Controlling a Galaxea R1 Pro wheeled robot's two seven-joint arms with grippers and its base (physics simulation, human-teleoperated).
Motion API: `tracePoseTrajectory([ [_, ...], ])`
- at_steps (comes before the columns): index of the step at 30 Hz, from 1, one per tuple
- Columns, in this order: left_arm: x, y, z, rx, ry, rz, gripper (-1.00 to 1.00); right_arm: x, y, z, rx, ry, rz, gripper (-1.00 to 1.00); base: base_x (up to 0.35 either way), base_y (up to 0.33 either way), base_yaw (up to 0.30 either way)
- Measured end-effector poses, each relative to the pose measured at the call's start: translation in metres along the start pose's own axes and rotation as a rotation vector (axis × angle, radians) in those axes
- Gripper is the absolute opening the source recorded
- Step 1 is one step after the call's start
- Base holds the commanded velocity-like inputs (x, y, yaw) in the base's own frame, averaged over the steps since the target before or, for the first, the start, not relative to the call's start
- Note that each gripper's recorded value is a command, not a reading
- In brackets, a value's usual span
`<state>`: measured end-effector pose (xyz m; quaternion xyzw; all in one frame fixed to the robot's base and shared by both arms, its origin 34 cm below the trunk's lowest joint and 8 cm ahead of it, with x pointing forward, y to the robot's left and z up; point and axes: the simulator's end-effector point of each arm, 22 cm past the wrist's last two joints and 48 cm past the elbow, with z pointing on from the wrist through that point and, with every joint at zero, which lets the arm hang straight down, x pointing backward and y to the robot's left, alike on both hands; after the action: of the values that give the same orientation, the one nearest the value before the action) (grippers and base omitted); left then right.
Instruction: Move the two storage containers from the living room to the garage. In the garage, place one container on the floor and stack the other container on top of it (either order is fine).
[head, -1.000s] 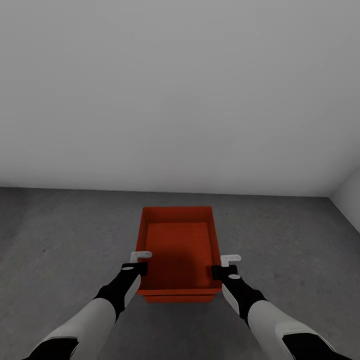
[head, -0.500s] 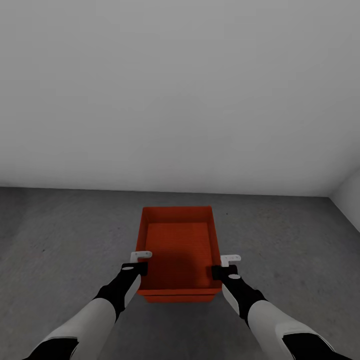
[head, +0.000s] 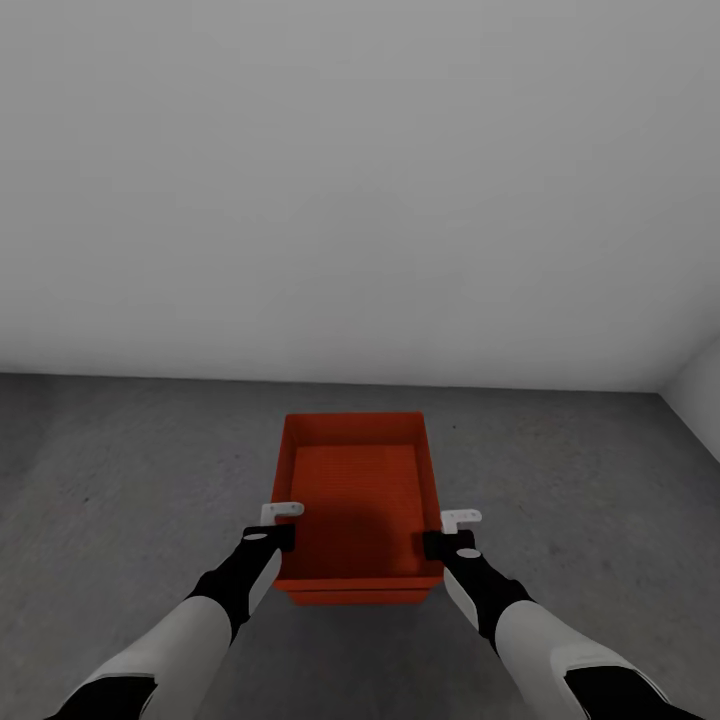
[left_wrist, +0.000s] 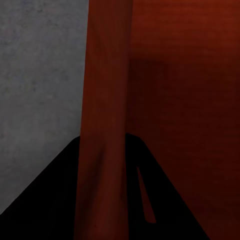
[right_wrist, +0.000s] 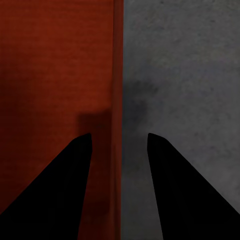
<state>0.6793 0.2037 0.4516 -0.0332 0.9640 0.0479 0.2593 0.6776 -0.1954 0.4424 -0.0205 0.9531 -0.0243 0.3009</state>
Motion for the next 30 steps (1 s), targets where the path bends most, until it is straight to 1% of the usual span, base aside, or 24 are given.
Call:
tracePoseTrajectory([
  [6, 0.007, -0.001, 0.009, -0.001, 0.000, 0.001, -1.00, 0.008, 0.001, 0.009, -0.001, 0.000, 0.001, -1.00, 0.000, 0.000, 0.000],
  [18, 0.006, -0.001, 0.009, 0.000, -0.001, 0.001, -1.00, 0.007, 0.001, 0.009, -0.001, -0.001, 0.000, -1.00, 0.000, 0.000, 0.000],
  [27, 0.017, -0.002, 0.023, -0.001, -0.001, 0.001, -1.00, 0.020, 0.002, 0.022, -0.001, -0.001, 0.001, -1.00, 0.000, 0.000, 0.000],
  [30, 0.017, -0.002, 0.023, 0.000, -0.002, 0.001, -1.00, 0.019, 0.002, 0.022, -0.001, -0.001, 0.000, -1.00, 0.000, 0.000, 0.000],
])
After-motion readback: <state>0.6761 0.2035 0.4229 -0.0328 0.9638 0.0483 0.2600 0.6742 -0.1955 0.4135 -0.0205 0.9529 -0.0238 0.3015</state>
